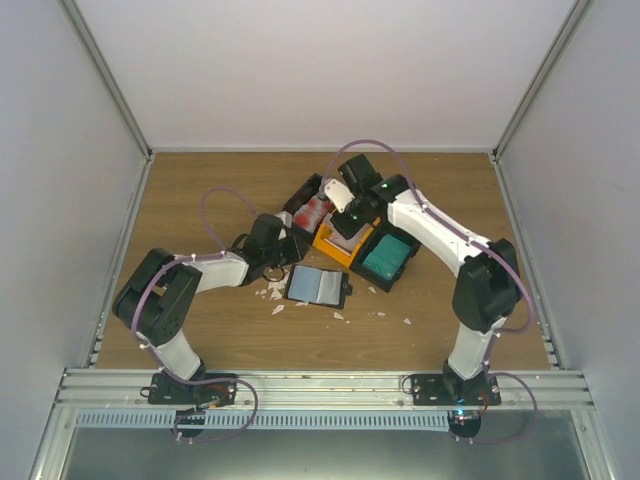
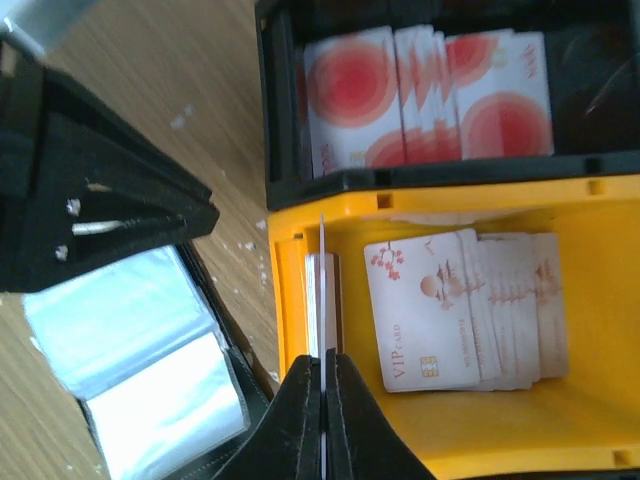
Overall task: Put the credit cards into the card holder
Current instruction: Pick up the credit card from the storage box, then insert the credit card into the card holder.
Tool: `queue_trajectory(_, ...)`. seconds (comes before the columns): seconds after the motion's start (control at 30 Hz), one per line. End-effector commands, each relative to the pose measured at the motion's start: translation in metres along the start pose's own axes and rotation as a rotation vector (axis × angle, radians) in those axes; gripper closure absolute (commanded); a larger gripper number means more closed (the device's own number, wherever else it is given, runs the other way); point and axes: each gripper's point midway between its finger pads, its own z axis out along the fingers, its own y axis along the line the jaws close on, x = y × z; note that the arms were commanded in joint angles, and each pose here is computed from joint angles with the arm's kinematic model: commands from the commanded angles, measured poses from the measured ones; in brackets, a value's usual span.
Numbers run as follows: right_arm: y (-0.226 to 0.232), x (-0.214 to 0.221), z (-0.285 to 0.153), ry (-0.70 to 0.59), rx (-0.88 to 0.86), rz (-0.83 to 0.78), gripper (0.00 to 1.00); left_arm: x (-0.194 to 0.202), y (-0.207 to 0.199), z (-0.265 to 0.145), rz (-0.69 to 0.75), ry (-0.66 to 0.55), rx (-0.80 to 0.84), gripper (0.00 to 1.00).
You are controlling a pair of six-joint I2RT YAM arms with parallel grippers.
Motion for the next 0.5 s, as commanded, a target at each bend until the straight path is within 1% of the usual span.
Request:
queue_trajectory(0.0, 0.007, -0.022, -0.036, -0.154, 0.005, 0.068, 0.99, -0.01, -0.01, -0.019, 0.011, -0.057, 0.037, 0.78)
queue_trajectory(0.07, 0.01, -0.022, -0.045, -0.212, 0.001, 0.133, 0.99, -0.008, -0.012, -0.028, 0.012, -0.062, 0.043, 0.73)
queue_trajectory(0.13, 0.014, -0.016, -0.05, -0.267, -0.009, 0.217, 1.0, -0.005, -0.012, -0.037, 0.013, -0.067, 0.048, 0.66)
queue_trajectory(0.23, 0.029, 0.002, -0.051, -0.337, -0.086, 0.366, 0.99, 0.001, -0.01, -0.053, 0.014, -0.065, 0.043, 0.56)
queue_trajectory(0.33, 0.043, 0.021, -0.045, -0.379, -0.167, 0.534, 1.0, 0.013, -0.005, -0.063, 0.02, -0.036, 0.032, 0.51)
queue_trajectory(0.47, 0.059, 0.043, -0.027, -0.414, -0.275, 0.741, 1.0, 0.032, -0.002, -0.071, 0.032, 0.034, 0.039, 0.5)
